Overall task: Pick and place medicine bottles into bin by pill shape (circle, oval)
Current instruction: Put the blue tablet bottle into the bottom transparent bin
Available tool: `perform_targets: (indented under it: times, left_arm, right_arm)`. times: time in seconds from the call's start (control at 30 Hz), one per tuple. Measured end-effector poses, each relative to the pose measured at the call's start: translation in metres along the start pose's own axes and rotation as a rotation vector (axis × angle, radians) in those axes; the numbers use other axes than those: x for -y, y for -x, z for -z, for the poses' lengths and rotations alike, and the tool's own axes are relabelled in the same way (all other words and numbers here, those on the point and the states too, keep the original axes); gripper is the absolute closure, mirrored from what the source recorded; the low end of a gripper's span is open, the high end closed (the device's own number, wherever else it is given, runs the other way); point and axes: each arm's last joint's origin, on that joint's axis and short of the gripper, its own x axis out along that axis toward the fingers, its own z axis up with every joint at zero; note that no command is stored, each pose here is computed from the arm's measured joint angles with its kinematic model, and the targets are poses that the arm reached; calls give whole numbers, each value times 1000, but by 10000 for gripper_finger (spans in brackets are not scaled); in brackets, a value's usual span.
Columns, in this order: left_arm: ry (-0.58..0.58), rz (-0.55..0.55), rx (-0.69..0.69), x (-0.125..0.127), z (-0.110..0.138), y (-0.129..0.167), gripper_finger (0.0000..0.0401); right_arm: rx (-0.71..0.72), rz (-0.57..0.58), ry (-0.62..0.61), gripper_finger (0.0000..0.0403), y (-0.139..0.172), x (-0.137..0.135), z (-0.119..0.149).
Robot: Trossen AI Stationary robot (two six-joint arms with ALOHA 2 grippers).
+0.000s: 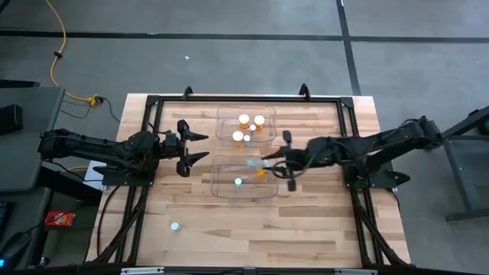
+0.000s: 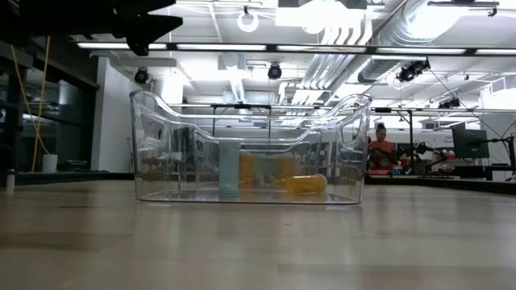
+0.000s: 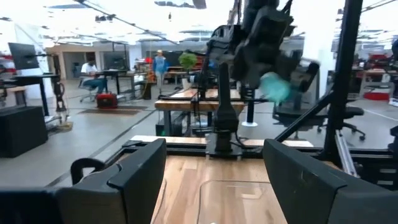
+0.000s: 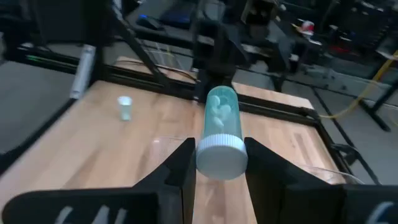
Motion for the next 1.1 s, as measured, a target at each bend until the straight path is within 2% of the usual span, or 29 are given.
perform_targets:
  times: [0.3, 0.47, 0.67, 0.77, 1.1]
  left_arm:
    - [28, 8, 9, 0, -1, 0, 145]
    - [38, 10, 9, 0, -1, 0, 145]
    - [38, 10, 9, 0, -1, 0, 145]
    - [38, 9, 9, 0, -1, 0, 145]
    - [38, 5, 9, 0, -1, 0, 145]
  right_arm:
    - [21, 69, 11, 312, -55, 8, 26]
    - [36, 75, 17, 312, -61, 8, 35]
    - [36, 78, 4, 312, -59, 9, 34]
    - [6, 64, -48, 312, -59, 8, 38]
    - [-286, 16, -292, 312, -57, 2, 67]
